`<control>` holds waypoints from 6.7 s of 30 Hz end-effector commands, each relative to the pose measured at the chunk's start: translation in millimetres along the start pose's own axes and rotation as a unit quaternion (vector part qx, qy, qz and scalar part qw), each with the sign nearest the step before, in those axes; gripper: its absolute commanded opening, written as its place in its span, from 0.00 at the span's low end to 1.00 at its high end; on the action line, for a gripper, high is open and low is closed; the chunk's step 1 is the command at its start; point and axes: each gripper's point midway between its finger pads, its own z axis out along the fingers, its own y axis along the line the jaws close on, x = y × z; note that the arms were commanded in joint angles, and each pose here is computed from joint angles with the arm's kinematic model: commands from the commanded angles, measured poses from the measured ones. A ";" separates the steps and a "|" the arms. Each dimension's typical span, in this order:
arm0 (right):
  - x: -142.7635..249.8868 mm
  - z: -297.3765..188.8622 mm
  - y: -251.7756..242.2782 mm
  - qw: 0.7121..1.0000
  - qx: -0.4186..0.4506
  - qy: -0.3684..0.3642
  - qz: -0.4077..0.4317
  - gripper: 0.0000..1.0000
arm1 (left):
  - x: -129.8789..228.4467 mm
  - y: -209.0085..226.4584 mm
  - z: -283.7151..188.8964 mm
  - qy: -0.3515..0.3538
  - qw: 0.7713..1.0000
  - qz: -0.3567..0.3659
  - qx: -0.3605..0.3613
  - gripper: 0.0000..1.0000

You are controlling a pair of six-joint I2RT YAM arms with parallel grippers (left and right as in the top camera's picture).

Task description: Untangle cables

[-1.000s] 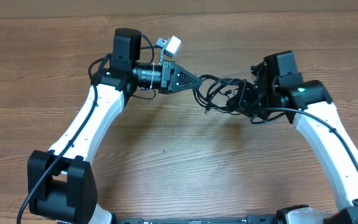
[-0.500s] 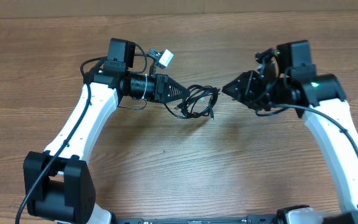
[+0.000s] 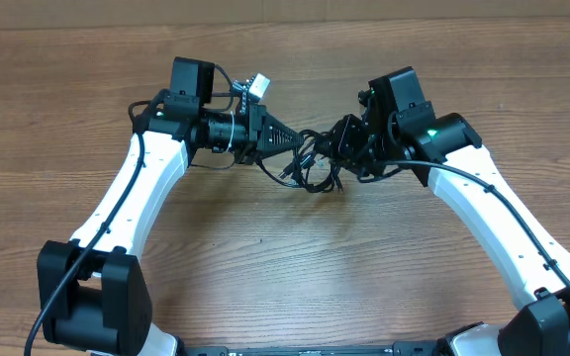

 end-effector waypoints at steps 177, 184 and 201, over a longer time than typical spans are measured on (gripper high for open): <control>-77.2 -134.3 -33.8 0.986 0.040 -0.150 0.055 0.46 | 40.4 42.9 57.2 0.085 0.956 0.243 -0.140 0.04; -46.7 -127.1 -40.9 0.995 0.057 -0.079 -0.021 0.49 | 36.2 -26.0 18.1 0.069 0.958 0.265 0.080 0.04; -24.0 -43.3 11.0 0.974 -0.028 0.031 -0.224 0.40 | 17.8 -47.3 -33.4 0.030 0.957 0.228 0.175 0.04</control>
